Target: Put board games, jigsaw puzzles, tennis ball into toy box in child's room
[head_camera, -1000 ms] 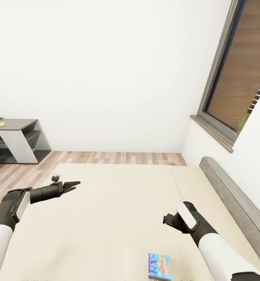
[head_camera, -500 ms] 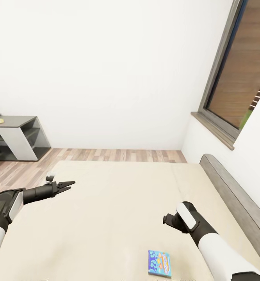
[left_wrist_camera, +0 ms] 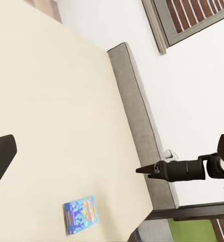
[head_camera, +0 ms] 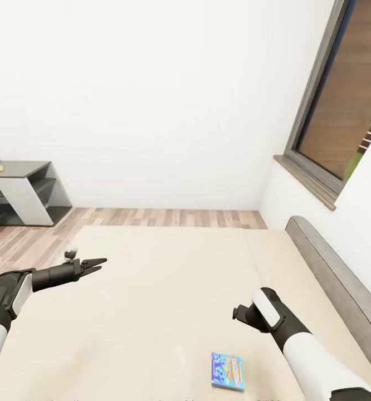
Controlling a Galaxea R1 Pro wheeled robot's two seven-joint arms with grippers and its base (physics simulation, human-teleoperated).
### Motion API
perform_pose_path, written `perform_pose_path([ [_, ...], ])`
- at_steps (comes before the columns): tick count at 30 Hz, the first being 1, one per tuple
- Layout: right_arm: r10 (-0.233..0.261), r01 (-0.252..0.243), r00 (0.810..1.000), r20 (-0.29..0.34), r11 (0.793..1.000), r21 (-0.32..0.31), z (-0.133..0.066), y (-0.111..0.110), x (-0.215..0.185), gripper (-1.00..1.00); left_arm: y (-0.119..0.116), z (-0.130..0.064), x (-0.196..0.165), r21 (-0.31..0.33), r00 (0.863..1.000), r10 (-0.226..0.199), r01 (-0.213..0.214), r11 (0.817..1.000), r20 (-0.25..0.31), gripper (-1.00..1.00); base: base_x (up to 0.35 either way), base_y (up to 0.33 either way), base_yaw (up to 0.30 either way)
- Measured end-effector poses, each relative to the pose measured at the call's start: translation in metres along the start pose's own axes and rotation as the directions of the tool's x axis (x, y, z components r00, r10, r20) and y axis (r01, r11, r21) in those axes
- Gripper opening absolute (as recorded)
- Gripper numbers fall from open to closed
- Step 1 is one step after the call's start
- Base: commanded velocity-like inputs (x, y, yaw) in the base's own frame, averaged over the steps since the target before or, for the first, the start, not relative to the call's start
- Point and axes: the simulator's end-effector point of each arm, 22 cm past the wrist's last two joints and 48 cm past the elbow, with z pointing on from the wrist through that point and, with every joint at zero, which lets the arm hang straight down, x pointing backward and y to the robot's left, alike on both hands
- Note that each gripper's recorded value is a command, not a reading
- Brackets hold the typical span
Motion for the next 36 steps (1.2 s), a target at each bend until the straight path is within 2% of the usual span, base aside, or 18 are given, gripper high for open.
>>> perform_pose_path([
  [24,0.001,-0.001,0.999,-0.034,1.0,0.015,0.018,-0.004,0.011,1.0,0.016,0.011,0.015,-0.004,0.999,-0.028,0.028,1.0,-0.029,1.0,0.0,0.0,0.0],
  [36,-0.007,0.008,0.999,-0.037,1.0,0.017,0.02,-0.003,0.013,1.0,0.018,0.012,0.016,-0.006,0.999,-0.031,0.031,1.0,-0.032,1.0,0.0,0.0,-0.003],
])
